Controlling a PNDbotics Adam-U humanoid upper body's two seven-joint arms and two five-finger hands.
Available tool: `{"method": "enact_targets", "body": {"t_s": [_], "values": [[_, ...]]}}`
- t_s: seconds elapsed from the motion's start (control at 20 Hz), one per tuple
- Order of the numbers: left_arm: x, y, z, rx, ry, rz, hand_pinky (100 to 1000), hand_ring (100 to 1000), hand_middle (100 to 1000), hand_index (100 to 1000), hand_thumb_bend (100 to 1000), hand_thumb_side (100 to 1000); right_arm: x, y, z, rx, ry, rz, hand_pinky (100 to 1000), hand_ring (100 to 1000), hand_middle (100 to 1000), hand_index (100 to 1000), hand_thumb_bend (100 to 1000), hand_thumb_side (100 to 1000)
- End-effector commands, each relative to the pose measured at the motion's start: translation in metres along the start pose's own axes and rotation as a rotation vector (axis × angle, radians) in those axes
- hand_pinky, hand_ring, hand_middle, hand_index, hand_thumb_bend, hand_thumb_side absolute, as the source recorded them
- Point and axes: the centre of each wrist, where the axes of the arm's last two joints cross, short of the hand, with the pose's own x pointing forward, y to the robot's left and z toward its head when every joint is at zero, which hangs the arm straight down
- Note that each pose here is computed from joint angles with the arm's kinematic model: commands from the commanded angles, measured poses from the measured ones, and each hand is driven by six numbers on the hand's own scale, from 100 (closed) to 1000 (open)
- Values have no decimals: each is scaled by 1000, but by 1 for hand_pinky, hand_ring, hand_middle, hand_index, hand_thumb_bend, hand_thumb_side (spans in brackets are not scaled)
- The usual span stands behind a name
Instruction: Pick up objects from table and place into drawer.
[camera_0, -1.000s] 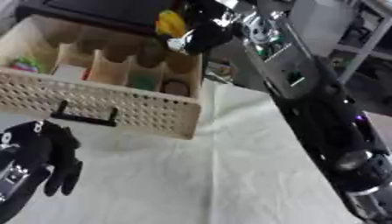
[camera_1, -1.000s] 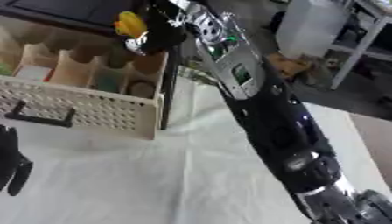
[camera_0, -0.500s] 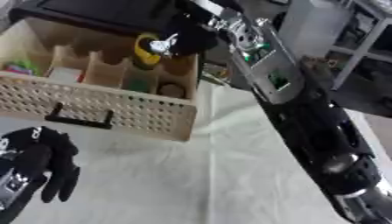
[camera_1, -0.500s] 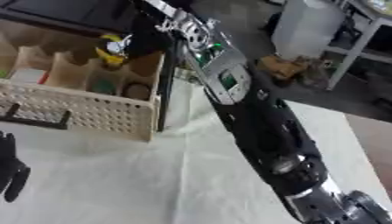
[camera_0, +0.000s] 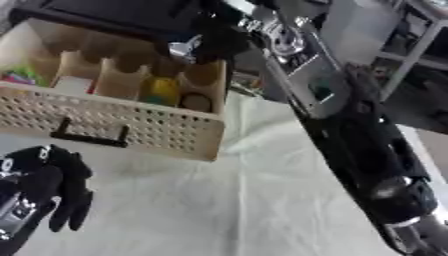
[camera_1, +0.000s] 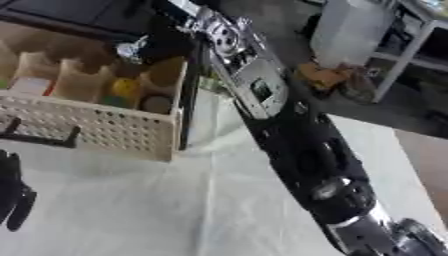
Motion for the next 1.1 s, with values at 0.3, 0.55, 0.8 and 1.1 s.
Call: {"method": "enact_targets", "body": {"t_s": [0.3,0.55,0.8,1.1], "values": [[6,7,7,50,-65,-31,257,213,383,637,100,556,45,-62,64,-235,-158,-84,747,626,148,731,445,388],[8,14,15,91,-123,-47,257,216,384,639,100,599,53,-70,104,-345,-185,-110,747,635,193,728,453,455],[9,19,25,118,-182,-77,256,217,384,641,100,629,48,-70,136,-460,-166,-125,747,644,245,731,459,524],[11,28,40,121,-254,-149,256,213,383,645,100,608,14,-67,162,-595,-107,-126,750,658,293,736,417,572]]}}
